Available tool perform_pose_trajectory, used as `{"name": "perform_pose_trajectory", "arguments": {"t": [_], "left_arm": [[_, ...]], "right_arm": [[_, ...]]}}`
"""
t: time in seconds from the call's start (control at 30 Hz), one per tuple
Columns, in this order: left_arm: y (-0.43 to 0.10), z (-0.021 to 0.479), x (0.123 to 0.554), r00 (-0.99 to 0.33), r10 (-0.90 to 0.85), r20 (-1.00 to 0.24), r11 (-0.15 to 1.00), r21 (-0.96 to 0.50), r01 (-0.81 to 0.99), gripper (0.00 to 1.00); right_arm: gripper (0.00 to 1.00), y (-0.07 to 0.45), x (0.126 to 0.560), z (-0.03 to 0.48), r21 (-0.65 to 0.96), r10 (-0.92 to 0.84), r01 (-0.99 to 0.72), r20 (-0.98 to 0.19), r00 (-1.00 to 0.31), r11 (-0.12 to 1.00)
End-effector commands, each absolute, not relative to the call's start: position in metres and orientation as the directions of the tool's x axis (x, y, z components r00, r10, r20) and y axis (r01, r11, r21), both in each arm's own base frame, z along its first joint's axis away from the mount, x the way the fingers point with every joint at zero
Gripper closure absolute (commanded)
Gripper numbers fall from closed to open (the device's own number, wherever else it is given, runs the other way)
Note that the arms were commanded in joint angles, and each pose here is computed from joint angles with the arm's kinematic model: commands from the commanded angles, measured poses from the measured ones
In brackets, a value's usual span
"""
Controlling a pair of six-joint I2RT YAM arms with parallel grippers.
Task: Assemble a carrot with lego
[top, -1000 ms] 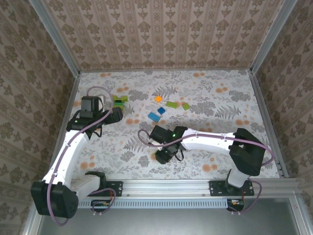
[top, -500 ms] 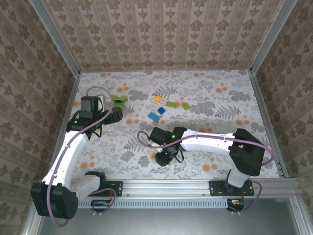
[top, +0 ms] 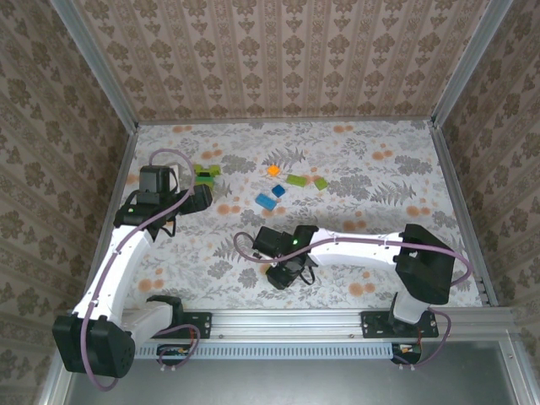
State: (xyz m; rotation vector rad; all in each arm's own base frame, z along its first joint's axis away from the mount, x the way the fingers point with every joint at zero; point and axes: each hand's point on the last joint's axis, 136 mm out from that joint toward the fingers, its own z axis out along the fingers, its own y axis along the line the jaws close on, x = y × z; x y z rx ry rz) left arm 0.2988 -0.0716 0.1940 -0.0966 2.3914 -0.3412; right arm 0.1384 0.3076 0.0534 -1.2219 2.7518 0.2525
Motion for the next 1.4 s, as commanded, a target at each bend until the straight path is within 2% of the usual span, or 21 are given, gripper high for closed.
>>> {"name": "perform_pose_trajectory", "arguments": {"t": [0.0,0.5,0.67,0.93,1.37], "left_arm": [[-0.076,0.203,0.298,-0.728,-0.148,-0.669,0.960,-0.275,0.058,0.00],[-0.077,0.202,0.298,-0.731,-0.148,-0.666,0.958,-0.280,0.062,0.00],[-0.077,0.202,0.297,-0.730,-0.149,-0.667,0.957,-0.282,0.063,0.00],[-0.079,0.203,0.298,-0.730,-0.147,-0.668,0.956,-0.286,0.069,0.00],[-0.079,0.206,0.297,-0.724,-0.148,-0.673,0.955,-0.288,0.073,0.00]], "right_arm": [[0.73,0.212,0.076,-0.008,-0.007,-0.694,-0.722,0.268,-0.668,0.692],[0.74,0.198,0.068,0.000,-0.092,-0.648,-0.691,0.278,-0.709,0.717],[0.74,0.217,0.083,-0.010,-0.112,-0.626,-0.652,0.197,-0.754,0.750],[0.73,0.229,0.105,-0.030,-0.132,-0.592,-0.614,0.171,-0.788,0.779],[0.74,0.218,0.167,-0.007,-0.153,-0.554,-0.561,0.088,-0.828,0.813]]}}
